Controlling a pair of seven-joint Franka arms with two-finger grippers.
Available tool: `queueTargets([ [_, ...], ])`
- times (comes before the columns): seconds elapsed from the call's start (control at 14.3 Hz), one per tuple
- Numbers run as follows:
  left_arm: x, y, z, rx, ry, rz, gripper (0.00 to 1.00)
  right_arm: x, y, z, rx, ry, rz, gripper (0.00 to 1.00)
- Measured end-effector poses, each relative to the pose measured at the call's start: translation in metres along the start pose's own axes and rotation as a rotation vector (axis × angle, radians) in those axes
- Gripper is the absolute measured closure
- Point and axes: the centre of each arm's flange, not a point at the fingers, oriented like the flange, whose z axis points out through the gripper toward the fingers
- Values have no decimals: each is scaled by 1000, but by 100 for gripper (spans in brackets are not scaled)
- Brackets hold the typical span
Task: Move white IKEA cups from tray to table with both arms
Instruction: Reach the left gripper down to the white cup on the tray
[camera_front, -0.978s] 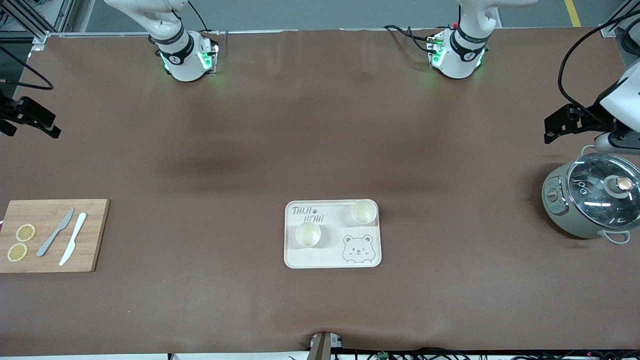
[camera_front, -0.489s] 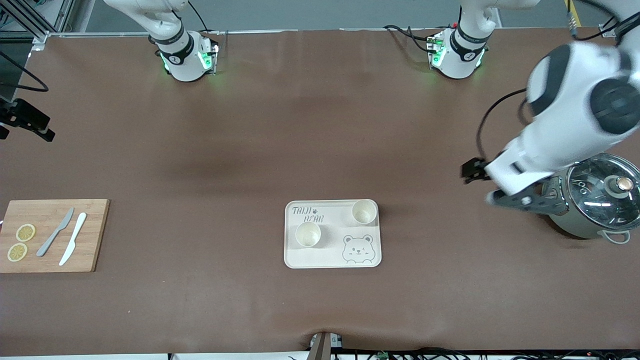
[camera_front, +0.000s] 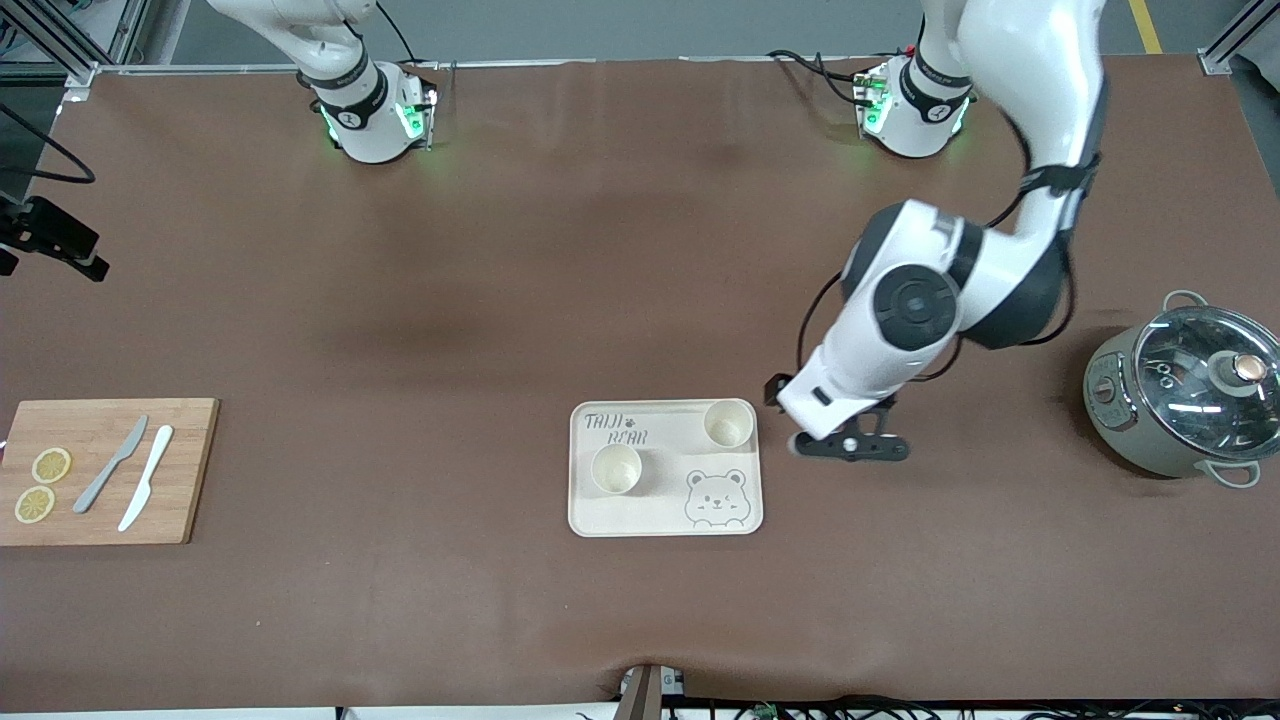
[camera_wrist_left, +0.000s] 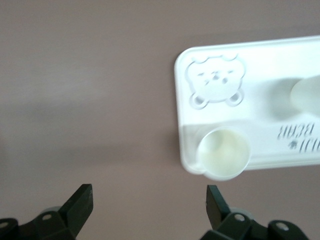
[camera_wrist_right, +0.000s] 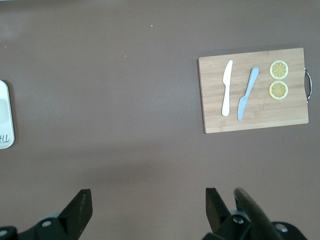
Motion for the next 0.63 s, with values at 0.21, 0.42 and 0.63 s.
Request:
queueTargets([
  [0.21,1,26,43,-14,33,-21,0,0,-2,2,1,-8,-3,0],
  [0.42,2,35,61,-20,55,-32,0,17,-26,12,7,40,-45,0],
  [0.63,3,33,64,-19,56,-35,0,50,-94,47,50,28,-11,0],
])
